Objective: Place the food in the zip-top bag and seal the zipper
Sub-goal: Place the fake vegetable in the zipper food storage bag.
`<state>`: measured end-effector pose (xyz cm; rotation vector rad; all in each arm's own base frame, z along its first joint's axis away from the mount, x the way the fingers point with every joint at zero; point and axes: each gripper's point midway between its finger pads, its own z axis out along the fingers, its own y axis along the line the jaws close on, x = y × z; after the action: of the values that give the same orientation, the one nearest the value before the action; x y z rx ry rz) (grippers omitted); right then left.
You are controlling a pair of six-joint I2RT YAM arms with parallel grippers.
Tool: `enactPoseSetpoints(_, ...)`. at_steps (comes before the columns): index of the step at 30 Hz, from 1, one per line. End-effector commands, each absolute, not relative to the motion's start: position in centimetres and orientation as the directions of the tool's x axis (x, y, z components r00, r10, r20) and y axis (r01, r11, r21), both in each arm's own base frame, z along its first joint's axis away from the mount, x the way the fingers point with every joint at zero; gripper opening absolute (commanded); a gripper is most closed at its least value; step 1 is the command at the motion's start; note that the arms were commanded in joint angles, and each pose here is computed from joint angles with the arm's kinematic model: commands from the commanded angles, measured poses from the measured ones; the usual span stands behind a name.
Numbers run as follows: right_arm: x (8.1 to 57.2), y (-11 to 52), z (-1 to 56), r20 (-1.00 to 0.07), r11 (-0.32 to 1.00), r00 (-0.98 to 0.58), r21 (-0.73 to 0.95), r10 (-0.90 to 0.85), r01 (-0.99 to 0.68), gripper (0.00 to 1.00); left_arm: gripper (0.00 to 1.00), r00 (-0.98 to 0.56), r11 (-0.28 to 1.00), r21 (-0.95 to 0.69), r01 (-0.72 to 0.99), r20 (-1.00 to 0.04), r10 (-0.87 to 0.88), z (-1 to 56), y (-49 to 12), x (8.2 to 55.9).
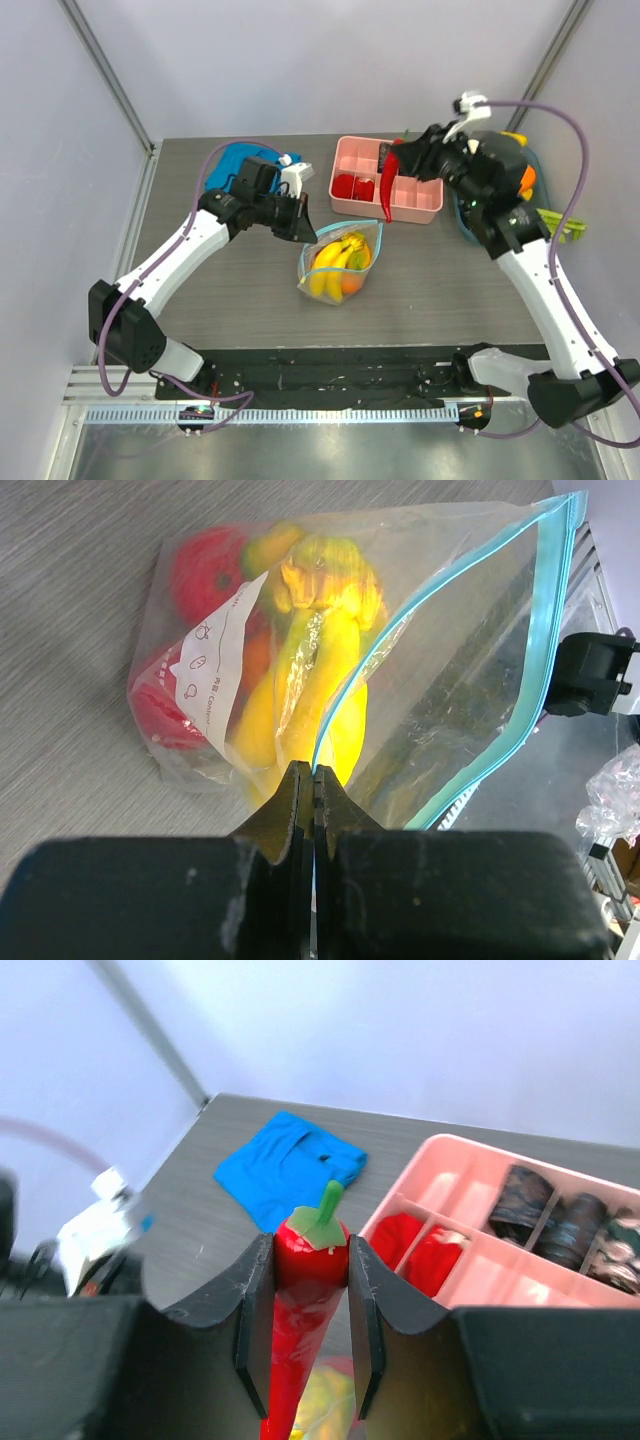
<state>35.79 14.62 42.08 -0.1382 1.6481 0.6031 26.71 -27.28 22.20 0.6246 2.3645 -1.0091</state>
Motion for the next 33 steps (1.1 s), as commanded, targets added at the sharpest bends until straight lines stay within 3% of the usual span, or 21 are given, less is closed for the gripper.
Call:
enactPoseSetpoints(1, 34.9, 18.0, 40.7, -0.993, 0.877, -0.011, 0.108, 0.117, -0.467, 0.01, 0.00, -0.769, 0.607, -0.542, 0.581, -0.609, 0.192, 22.9, -27.9, 27.5)
enactPoseSetpoints(10, 29.1, 23.6, 36.9, -0.971, 0.772, 0.223, -0.209, -0.090, -0.600, 0.01, 0.00, -0.771, 0.611, -0.542, 0.578, -0.608, 0.189, 23.0, -27.8, 27.5)
enactPoseSetpoints(15, 25.5, 26.6, 35.8, -0.928, 0.583, 0.357, -0.349, -0.106, -0.734, 0.01, 0.00, -0.774, 0.611, -0.544, 0.575, -0.603, 0.192, 22.9, -27.8, 27.5)
enactPoseSetpoints(25, 21.3, 29.5, 32.4, -0.929, 0.321, 0.367, -0.364, -0.053, -0.874, 0.01, 0.00, -0.774, 0.611, -0.543, 0.576, -0.603, 0.194, 22.9, -27.8, 27.5)
enactPoseSetpoints(33, 17.9, 30.9, 29.4, -0.904, 0.030, 0.416, -0.421, -0.100, -0.907, 0.01, 0.00, -0.774, 0.609, -0.543, 0.578, -0.602, 0.197, 23.0, -27.5, 27.3)
